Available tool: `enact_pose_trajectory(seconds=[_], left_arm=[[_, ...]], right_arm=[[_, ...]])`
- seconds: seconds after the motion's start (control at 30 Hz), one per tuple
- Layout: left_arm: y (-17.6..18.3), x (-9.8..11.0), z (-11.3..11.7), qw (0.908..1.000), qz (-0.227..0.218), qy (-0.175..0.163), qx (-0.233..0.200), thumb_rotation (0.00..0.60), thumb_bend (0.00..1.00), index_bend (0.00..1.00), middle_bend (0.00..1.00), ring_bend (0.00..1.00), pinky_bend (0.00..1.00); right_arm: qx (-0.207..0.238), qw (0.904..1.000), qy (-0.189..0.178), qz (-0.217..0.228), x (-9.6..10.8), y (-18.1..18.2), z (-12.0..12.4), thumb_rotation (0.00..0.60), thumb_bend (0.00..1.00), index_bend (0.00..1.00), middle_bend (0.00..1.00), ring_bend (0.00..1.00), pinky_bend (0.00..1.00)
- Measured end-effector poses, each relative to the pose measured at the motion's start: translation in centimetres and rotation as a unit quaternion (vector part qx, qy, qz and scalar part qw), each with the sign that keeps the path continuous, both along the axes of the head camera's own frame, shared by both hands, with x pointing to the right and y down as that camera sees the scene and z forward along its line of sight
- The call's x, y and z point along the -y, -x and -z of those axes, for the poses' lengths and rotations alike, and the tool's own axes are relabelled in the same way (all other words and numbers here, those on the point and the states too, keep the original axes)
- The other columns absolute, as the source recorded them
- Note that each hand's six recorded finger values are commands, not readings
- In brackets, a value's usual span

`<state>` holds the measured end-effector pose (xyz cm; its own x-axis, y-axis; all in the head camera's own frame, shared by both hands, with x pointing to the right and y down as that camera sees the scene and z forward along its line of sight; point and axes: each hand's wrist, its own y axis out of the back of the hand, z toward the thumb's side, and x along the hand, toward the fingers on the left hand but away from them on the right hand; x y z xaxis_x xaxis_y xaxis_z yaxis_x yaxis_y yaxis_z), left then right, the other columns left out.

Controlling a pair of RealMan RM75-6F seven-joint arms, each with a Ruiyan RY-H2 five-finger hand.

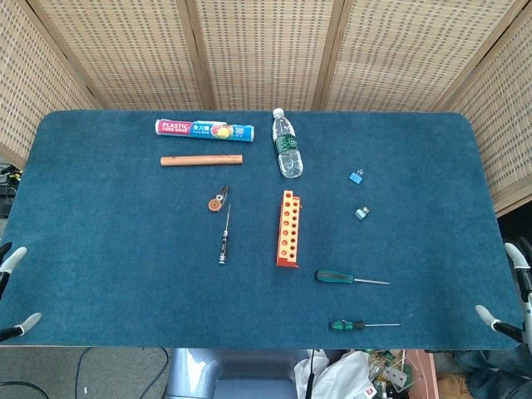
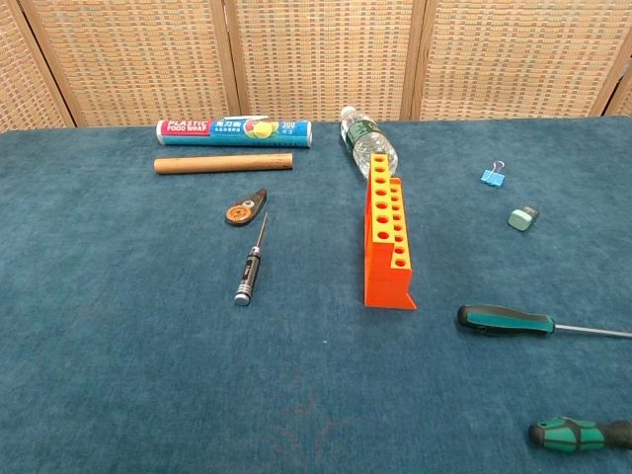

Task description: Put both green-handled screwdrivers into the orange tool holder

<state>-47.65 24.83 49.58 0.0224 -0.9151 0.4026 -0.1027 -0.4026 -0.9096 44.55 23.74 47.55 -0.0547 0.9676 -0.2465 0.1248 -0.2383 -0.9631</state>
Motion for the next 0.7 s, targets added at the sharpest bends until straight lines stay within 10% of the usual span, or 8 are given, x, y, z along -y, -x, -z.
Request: enact_pose_trajectory(seconds=[0.33, 0.7], left_arm=[[0.3, 0.2, 0.0, 1.0000, 0.008, -0.001, 0.002, 0.600, 0.00, 0.00, 0.00, 0.00, 0.00], [0.1, 0.6, -0.9, 0.9998, 0.013, 0.008, 0.015, 0.600, 0.00, 0.00, 0.00, 0.00, 0.00]], right_arm=[[0.065, 0.9972, 0.026, 0.026, 0.3, 1.4, -1.1, 0.600, 0.00, 0.04, 0.00, 0.00, 0.00], [0.145, 0.9658, 0.123, 0.176, -1.0, 9.0, -6.8, 0.600, 0.04, 0.36, 0.00, 0.00, 0.00]])
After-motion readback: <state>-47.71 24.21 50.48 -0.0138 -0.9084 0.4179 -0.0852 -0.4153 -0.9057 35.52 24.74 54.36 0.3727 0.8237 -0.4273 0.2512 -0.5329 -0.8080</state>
